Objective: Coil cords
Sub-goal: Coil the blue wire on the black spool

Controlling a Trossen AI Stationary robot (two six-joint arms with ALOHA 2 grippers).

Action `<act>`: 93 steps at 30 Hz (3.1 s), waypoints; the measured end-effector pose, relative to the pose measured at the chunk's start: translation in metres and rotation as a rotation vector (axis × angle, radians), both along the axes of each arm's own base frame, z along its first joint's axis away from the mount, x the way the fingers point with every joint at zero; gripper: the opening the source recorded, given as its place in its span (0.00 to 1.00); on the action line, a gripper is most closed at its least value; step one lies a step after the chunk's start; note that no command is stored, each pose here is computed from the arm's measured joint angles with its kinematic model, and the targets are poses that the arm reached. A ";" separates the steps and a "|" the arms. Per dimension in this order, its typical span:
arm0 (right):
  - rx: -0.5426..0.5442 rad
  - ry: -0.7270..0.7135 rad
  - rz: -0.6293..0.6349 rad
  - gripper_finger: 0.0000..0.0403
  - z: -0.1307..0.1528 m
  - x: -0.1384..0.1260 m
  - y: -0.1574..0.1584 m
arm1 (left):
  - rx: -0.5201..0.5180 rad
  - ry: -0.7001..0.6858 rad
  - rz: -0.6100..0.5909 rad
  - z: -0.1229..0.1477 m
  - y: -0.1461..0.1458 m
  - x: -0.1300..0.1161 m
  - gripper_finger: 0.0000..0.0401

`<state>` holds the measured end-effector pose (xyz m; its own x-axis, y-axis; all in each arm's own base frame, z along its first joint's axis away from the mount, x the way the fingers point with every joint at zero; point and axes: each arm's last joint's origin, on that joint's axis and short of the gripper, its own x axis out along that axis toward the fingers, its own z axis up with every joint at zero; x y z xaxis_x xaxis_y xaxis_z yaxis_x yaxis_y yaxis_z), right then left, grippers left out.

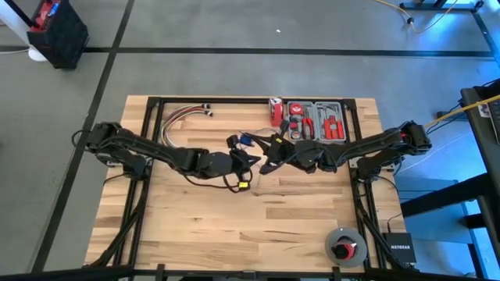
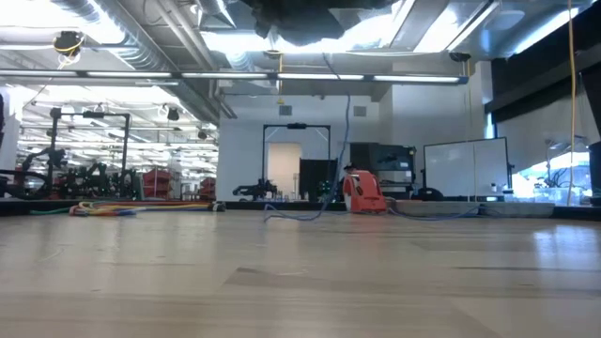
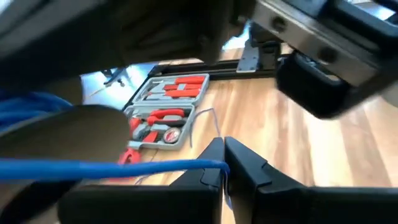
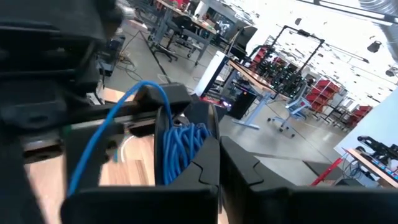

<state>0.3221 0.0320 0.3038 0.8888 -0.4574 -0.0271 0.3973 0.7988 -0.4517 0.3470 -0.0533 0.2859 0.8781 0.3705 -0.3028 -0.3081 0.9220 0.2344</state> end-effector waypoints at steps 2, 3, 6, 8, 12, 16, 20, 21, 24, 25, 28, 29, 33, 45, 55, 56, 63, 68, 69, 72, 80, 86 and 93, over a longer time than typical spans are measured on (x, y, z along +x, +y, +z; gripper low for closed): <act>-0.001 0.006 -0.002 0.01 0.000 0.000 0.000 | -0.017 0.004 -0.010 0.001 0.000 -0.001 0.06; -0.001 0.009 -0.004 0.01 0.000 0.000 0.000 | -0.030 0.008 -0.021 0.001 -0.001 -0.003 0.09; 0.000 0.014 -0.007 0.01 -0.001 0.000 0.000 | -0.052 0.079 -0.042 0.001 -0.005 -0.013 0.19; -0.001 0.014 -0.008 0.01 -0.001 0.000 0.000 | -0.060 0.166 -0.040 0.005 -0.007 -0.026 0.26; -0.004 0.017 -0.008 0.01 -0.001 0.000 0.000 | -0.120 0.346 -0.001 0.028 -0.010 -0.061 0.34; -0.007 0.023 -0.007 0.01 -0.001 0.000 0.000 | -0.193 0.447 0.070 0.041 -0.009 -0.095 0.37; -0.007 0.026 -0.002 0.01 -0.001 0.000 -0.001 | -0.227 0.394 0.108 0.053 -0.008 -0.113 0.37; -0.007 0.028 -0.002 0.01 -0.001 0.000 -0.001 | -0.214 0.364 0.123 0.054 -0.008 -0.115 0.37; -0.006 0.031 0.018 0.01 -0.002 0.000 0.000 | -0.124 0.273 0.216 0.050 -0.007 -0.115 0.37; -0.006 0.033 0.023 0.01 -0.003 0.001 0.000 | -0.098 0.248 0.252 0.047 -0.006 -0.114 0.37; -0.005 0.040 0.038 0.01 -0.005 0.002 0.001 | -0.075 0.202 0.297 0.029 -0.001 -0.108 0.37; -0.005 0.043 0.042 0.01 -0.006 0.003 0.001 | -0.069 0.185 0.290 0.021 -0.001 -0.103 0.37; -0.005 0.045 0.042 0.01 -0.006 0.003 0.001 | -0.084 0.090 0.143 -0.010 -0.001 -0.085 0.37; -0.008 0.065 0.040 0.01 -0.008 0.003 0.001 | -0.180 -0.113 -0.020 -0.072 0.042 -0.053 0.37; -0.010 0.084 0.038 0.01 -0.010 0.003 0.001 | -0.210 -0.133 -0.132 -0.086 0.043 -0.037 0.37; -0.010 0.084 0.037 0.01 -0.010 0.003 0.001 | -0.211 -0.132 -0.132 -0.086 0.044 -0.037 0.37; -0.010 0.081 0.040 0.01 -0.010 0.003 0.001 | -0.211 -0.124 -0.113 -0.089 0.050 -0.036 0.34; -0.009 0.077 0.042 0.01 -0.009 0.003 0.001 | -0.210 -0.090 -0.102 -0.100 0.052 -0.032 0.23; -0.009 0.077 0.042 0.01 -0.009 0.003 0.001 | -0.210 -0.099 -0.101 -0.100 0.053 -0.032 0.21; -0.009 0.078 0.043 0.01 -0.010 0.003 0.001 | -0.194 -0.108 -0.106 -0.099 0.053 -0.031 0.12; -0.009 0.081 0.046 0.01 -0.010 0.003 0.001 | -0.178 -0.114 -0.090 -0.098 0.053 -0.031 0.01; -0.011 0.076 0.067 0.01 -0.010 0.002 0.008 | -0.134 -0.040 0.032 -0.086 0.057 -0.046 0.00; -0.034 0.075 0.108 0.01 -0.009 0.001 0.019 | -0.166 0.012 0.094 -0.055 0.058 -0.081 0.00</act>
